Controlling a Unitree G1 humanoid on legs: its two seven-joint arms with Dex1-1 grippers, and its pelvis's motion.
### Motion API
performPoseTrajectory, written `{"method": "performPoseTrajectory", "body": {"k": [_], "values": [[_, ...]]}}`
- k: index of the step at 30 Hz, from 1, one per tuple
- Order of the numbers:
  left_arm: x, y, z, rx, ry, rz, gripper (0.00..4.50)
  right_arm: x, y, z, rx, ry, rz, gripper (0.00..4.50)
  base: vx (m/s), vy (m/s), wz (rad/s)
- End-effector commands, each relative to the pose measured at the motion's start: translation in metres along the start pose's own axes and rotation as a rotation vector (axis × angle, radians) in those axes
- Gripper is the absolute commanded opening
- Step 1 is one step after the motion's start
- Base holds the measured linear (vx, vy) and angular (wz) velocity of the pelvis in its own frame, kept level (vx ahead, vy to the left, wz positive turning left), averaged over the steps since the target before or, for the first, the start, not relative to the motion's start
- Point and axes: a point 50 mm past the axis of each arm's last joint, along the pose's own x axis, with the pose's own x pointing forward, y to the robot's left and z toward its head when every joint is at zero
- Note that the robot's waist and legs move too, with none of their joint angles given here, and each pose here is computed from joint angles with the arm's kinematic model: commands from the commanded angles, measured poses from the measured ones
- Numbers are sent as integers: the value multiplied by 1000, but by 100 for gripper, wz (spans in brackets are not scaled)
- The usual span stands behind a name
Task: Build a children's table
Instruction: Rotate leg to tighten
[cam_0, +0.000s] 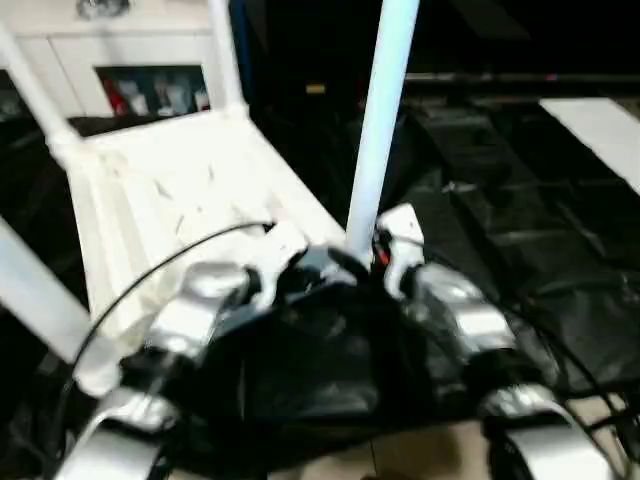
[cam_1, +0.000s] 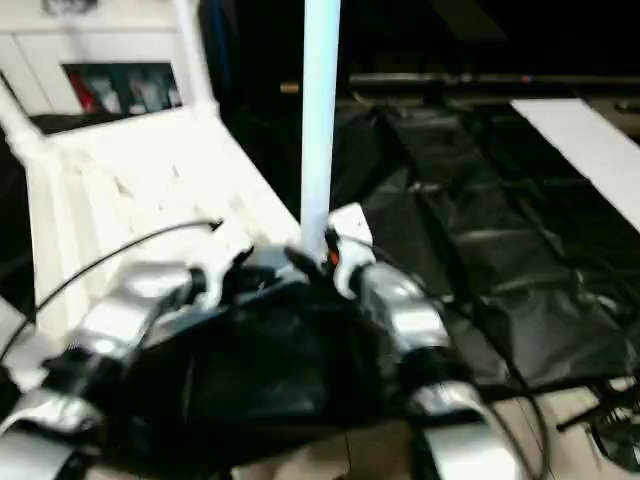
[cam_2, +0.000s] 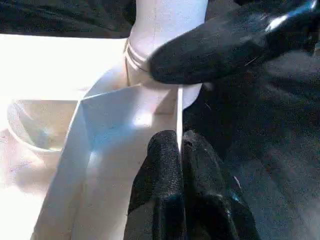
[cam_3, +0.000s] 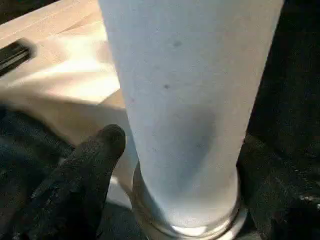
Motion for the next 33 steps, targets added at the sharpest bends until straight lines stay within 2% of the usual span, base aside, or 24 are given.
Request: {"method": "performPoseTrajectory", "body": {"k": [1, 5, 12, 16, 20, 25, 28, 32, 33], "values": [[6, -13, 29, 99, -141, -128, 0, 13, 29, 0, -23, 24, 252, 370, 0, 0, 0], [-9, -13, 22, 116, -91, -219, 0, -3, 24, 1, -71, 67, 353, 370, 0, 0, 0], [-21, -13, 13, 112, -41, -281, 0, -18, 20, 1, -87, 117, 454, 370, 0, 0, 0], [-26, -14, 10, 108, -27, -313, 0, -20, 20, 0, -94, 137, 467, 370, 0, 0, 0], [-28, -15, 8, 107, -21, -327, 0, -20, 20, 0, -92, 140, 471, 325, 0, 0, 0], [-28, -16, 7, 105, -15, -333, 0, -18, 22, -1, -82, 136, 473, 298, 0, 0, 0], [-26, -16, 9, 96, -26, -324, 0, -17, 25, -3, -64, 129, 481, 258, 0, 0, 0], [-17, -12, 17, 89, -71, -245, 0, -8, 25, -7, -51, 97, 382, 245, 0, 0, 0], [-13, -11, 19, 88, -81, -219, 0, -2, 22, -8, -52, 86, 291, 240, 0, 0, 0]]}}
